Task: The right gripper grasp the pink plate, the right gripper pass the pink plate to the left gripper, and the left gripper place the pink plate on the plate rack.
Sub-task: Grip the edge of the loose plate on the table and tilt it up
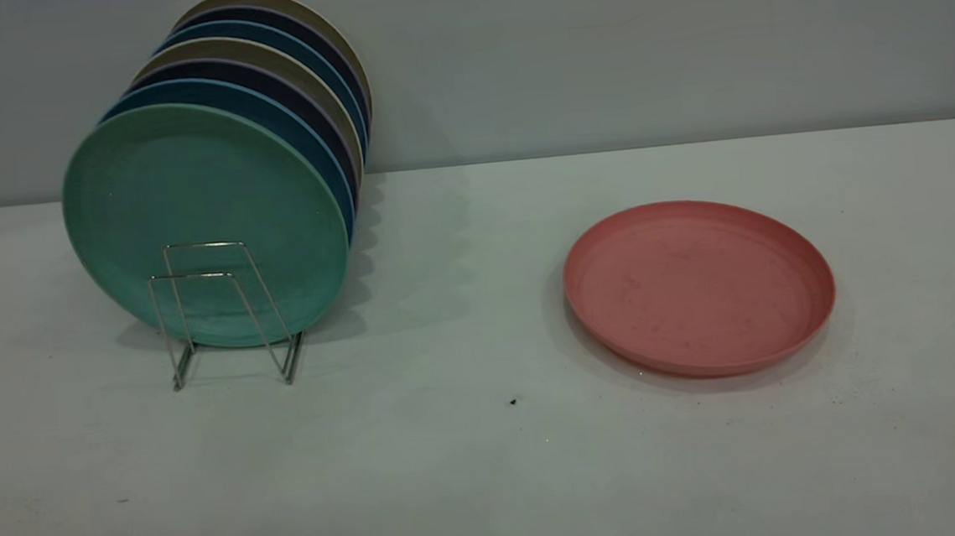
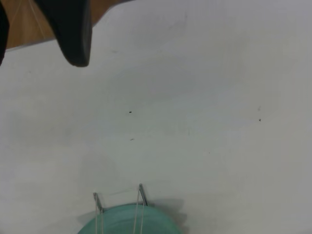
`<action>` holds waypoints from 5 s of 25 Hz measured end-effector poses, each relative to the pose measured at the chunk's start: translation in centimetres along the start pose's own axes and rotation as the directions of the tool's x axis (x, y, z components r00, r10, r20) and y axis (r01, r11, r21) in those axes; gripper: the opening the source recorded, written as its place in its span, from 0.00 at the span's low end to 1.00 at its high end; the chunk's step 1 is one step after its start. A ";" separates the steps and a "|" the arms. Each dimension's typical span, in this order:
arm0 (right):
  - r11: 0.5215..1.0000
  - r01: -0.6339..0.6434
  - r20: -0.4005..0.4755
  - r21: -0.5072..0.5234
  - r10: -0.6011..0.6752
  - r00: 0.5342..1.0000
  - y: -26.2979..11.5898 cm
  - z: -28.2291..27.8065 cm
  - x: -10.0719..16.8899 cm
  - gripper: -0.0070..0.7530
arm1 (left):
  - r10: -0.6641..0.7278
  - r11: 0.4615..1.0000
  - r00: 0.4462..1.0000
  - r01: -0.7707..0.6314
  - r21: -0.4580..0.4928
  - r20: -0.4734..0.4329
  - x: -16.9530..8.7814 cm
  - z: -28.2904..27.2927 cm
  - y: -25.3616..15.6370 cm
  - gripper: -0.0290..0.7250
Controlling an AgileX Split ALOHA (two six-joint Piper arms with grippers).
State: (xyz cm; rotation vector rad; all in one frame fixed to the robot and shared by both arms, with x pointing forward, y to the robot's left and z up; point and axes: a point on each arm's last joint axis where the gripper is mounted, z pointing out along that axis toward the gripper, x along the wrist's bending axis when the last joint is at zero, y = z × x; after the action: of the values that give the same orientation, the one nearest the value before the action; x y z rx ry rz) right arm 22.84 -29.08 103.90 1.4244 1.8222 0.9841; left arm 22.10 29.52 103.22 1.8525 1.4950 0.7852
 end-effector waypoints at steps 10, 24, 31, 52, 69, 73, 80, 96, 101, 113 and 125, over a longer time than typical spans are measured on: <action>1.000 -0.001 0.000 0.000 0.001 1.000 0.0 0.0 0.0 0.42 | 0.000 1.000 1.000 0.000 0.000 0.000 0.0 0.0 0.0 0.50; 1.000 -0.001 0.000 0.000 0.001 1.000 0.0 0.0 0.0 0.42 | 0.000 1.000 1.000 0.000 0.000 0.000 0.0 0.0 0.0 0.50; 1.000 -0.001 0.000 0.000 0.001 1.000 0.0 0.0 0.0 0.42 | 0.000 1.000 1.000 0.000 0.000 0.000 0.0 0.0 0.0 0.50; 0.991 -0.019 -0.014 0.134 0.021 1.000 1.2 1.9 -0.2 0.45 | -0.061 0.998 0.997 0.061 0.016 -0.039 0.5 0.3 0.7 0.50; 0.947 -0.090 -0.070 0.307 0.117 0.991 10.5 14.2 -1.7 0.66 | -0.004 0.971 0.999 0.012 0.239 -0.033 3.4 10.4 13.9 0.79; 0.931 -0.104 -0.120 0.350 0.154 0.981 10.4 18.6 -1.6 0.66 | 0.011 0.952 1.000 -0.011 0.305 0.002 3.9 14.0 16.6 0.79; 0.886 -0.160 -0.165 0.435 0.253 0.953 9.4 26.5 -1.5 0.66 | -0.038 0.927 0.984 -0.031 0.373 0.176 3.3 20.7 19.1 0.79; 0.744 -0.355 -0.186 0.567 0.535 0.824 6.4 40.3 -9.6 0.66 | -0.026 0.954 0.840 -0.142 0.266 0.542 -5.3 32.9 20.2 0.79; 0.694 -0.404 -0.164 0.595 0.597 0.785 3.8 43.1 -11.1 0.66 | 0.014 0.946 0.850 -0.181 0.267 0.527 -8.3 35.8 18.7 0.79; 0.604 -0.485 -0.168 0.633 0.718 0.676 0.3 48.5 -11.5 0.63 | -0.020 0.951 0.841 -0.152 0.270 0.541 -9.6 35.9 18.6 0.79; 0.704 -0.383 -0.307 0.598 0.642 0.702 -0.3 49.7 -9.2 0.05 | -0.045 0.951 0.843 -0.128 0.281 0.537 -9.7 35.9 18.6 0.79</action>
State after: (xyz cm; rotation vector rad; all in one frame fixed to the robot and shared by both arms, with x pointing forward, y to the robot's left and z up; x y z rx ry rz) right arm 65.91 -29.06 77.38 2.2944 2.1860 1.3276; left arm 59.40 13.38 94.53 2.1069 1.2502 0.0120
